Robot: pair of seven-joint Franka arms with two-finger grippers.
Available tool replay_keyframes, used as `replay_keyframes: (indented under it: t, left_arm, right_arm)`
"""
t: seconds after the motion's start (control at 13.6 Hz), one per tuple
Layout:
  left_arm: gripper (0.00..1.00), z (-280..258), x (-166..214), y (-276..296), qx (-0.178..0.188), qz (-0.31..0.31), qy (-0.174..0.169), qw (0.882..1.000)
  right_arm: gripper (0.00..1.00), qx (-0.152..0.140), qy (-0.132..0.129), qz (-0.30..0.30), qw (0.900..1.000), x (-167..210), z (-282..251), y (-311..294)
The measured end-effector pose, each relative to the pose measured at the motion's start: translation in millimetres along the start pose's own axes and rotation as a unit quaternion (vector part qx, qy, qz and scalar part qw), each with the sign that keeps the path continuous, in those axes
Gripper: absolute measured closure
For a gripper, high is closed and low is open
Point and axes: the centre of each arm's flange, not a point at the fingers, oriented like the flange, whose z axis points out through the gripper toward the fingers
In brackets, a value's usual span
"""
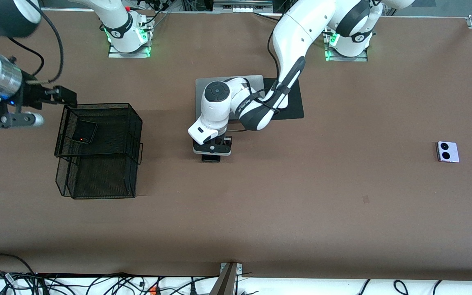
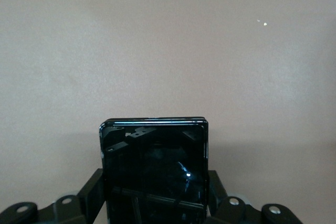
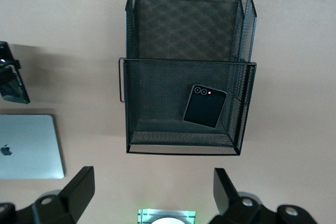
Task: Place phones with both arms
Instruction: 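Lower the black bar phone beside the laptop and open the left gripper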
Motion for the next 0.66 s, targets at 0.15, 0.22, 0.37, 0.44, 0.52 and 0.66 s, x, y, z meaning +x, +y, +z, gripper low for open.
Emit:
replay_keyframes:
  t: [0.15, 0.22, 0.37, 0.44, 0.52, 0.66]
  left_arm:
    - [0.19, 5.7, 5.7, -1.7, -0.001, -0.002, 0.007, 1.000]
    - [0.19, 10.1, 8.2, -3.1, -0.004, -0.003, 0.012, 1.000]
    - [0.19, 20.5, 11.9, -7.7, -0.007, -0.005, 0.021, 1.000]
    - [0.19, 23.6, 13.3, -9.0, -0.009, -0.005, 0.025, 1.000]
    - [0.19, 25.2, 13.9, -9.4, -0.010, -0.006, 0.026, 1.000]
    - [0.19, 24.8, 15.9, -10.3, -0.010, -0.008, 0.028, 1.000]
  right_arm:
    - [0.00, -0.005, -0.007, -0.002, 1.000, 6.9, 10.3, -5.7]
    - [0.00, -0.007, -0.004, -0.005, 1.000, 9.5, 12.3, -10.5]
    - [0.00, -0.011, 0.002, -0.012, 1.000, 13.9, 15.3, -21.3]
    - [0.00, -0.012, 0.001, -0.014, 1.000, 14.8, 16.9, -24.3]
    - [0.00, -0.012, 0.000, -0.015, 1.000, 15.2, 18.0, -25.4]
    - [0.00, -0.012, -0.001, -0.015, 1.000, 15.2, 18.5, -25.4]
